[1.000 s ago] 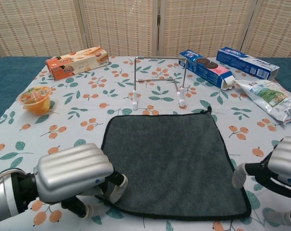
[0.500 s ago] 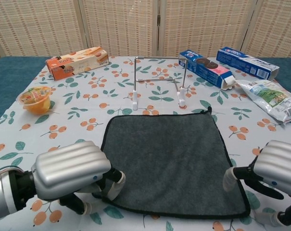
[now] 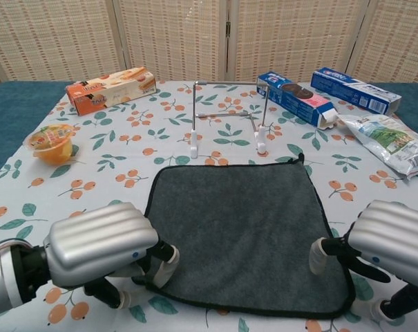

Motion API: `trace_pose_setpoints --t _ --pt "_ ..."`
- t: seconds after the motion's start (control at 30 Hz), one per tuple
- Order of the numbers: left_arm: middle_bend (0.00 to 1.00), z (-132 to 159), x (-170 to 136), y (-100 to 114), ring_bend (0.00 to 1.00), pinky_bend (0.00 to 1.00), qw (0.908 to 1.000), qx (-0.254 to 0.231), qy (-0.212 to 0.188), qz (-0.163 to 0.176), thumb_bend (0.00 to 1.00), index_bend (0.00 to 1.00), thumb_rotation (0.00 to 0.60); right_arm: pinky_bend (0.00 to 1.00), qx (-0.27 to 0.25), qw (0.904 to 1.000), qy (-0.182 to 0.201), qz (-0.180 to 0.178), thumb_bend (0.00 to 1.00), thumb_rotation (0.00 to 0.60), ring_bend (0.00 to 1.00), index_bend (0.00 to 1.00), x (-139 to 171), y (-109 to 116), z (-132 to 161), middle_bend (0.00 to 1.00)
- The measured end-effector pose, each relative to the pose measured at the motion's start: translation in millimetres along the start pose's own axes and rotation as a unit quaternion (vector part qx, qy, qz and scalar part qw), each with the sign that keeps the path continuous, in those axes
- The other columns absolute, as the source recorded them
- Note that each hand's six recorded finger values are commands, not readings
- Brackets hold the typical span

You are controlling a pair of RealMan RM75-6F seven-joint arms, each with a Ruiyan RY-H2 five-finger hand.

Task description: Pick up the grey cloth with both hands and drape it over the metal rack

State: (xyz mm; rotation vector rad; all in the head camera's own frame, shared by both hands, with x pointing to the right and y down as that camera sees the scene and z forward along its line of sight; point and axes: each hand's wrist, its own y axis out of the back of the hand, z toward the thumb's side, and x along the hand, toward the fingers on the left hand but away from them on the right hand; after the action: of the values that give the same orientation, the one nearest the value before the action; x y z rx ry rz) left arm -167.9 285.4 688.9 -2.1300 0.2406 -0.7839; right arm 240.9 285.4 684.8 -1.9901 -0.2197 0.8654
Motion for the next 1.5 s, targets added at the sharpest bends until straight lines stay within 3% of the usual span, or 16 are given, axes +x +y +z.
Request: trace_pose_setpoints --t 0.43,1.23,1.5 --pt "1.0 -1 -1 1 0.98 1.0 1.0 -0.004 0.003 -0.001 0.39 0.57 0.6 0.88 -0.001 1.0 0.003 -0.008 0.28 0.6 0.77 0.42 -10 -3 3 0.84" --pt "1.0 -6 -3 3 0.98 1.0 0.9999 -0.01 0.01 -0.001 0.39 0.57 0.6 0.88 -0.01 0.9999 0.002 -0.004 0.45 0.6 0.77 0.6 -15 -7 -1 0.85" --pt "1.0 -12 -6 7 0.98 1.0 0.9996 -0.02 0.018 0.004 0.39 0.58 0.6 0.88 -0.018 0.9994 -0.011 -0.027 0.5 0.6 0.77 0.63 -16 4 -6 0.85"
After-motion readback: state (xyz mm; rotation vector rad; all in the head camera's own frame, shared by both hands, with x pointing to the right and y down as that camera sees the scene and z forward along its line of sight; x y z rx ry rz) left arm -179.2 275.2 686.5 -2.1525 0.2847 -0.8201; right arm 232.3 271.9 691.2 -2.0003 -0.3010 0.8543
